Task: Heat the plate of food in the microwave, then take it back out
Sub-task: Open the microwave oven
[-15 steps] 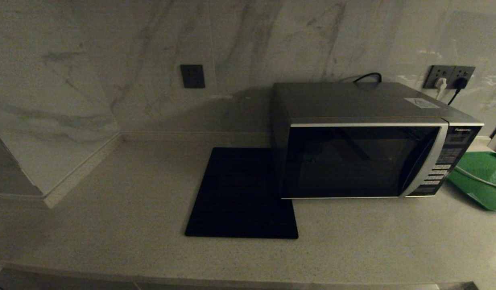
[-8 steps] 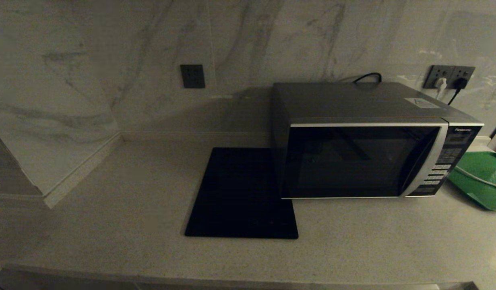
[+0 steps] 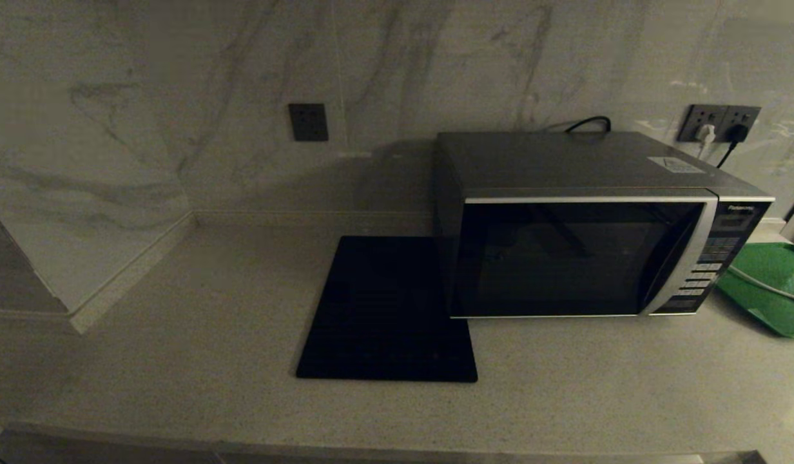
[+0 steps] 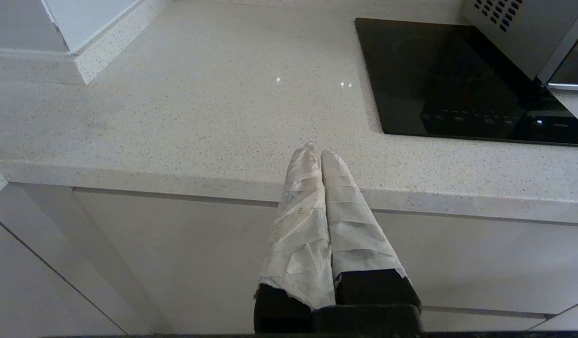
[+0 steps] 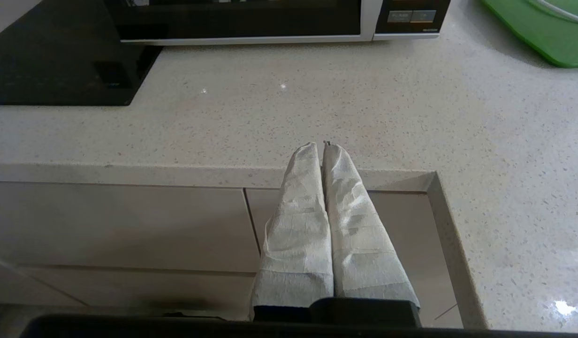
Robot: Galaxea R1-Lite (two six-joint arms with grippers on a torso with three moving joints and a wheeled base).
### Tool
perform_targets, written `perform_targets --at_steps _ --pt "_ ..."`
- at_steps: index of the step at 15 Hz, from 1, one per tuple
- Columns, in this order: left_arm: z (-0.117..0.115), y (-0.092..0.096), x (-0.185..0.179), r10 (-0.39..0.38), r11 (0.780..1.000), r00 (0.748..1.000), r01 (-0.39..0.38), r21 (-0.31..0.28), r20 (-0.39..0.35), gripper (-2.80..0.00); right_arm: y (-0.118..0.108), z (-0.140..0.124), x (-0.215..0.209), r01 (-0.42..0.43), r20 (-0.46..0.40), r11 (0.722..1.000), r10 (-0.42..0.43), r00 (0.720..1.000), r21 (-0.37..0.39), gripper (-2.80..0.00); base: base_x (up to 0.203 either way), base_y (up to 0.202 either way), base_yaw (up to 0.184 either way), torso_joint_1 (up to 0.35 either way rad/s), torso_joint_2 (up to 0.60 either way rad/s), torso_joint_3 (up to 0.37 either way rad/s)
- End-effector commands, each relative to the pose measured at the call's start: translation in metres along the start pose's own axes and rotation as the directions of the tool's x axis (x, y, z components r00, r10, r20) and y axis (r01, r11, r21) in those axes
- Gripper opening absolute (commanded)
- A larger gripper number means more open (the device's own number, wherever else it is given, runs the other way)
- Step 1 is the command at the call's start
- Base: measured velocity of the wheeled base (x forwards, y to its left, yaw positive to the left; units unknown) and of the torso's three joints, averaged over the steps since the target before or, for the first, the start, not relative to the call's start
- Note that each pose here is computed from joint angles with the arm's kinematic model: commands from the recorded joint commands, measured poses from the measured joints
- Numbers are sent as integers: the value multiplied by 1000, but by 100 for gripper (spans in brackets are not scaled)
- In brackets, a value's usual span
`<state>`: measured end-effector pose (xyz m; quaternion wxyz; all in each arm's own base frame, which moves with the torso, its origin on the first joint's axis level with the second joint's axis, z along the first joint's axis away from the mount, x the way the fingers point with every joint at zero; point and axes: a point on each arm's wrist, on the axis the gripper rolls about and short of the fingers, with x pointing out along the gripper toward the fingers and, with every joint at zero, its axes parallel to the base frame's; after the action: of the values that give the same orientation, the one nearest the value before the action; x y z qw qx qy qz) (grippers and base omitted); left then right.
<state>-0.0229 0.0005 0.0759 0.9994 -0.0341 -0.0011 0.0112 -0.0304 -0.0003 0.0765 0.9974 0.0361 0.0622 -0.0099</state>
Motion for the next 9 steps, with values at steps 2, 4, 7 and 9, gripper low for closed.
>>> perform_targets --at_steps 2,4,7,9 --pt "0 0 0 0 1000 1000 0 0 0 -280 0 0 0 0 -4 1000 0 1000 0 -280 0 0 0 0 0 0" --pt "0 0 0 0 1000 1000 0 -1 0 -280 0 0 0 0 -1 1000 0 1000 0 -280 0 0 0 0 0 0" --pt "0 0 0 0 1000 1000 0 -1 1 -280 0 0 0 0 -1 1000 0 1000 0 -280 0 0 0 0 0 0" --pt "0 0 0 0 1000 1000 0 1 0 -280 0 0 1 -1 11 1000 1 1000 0 -280 0 0 0 0 0 0"
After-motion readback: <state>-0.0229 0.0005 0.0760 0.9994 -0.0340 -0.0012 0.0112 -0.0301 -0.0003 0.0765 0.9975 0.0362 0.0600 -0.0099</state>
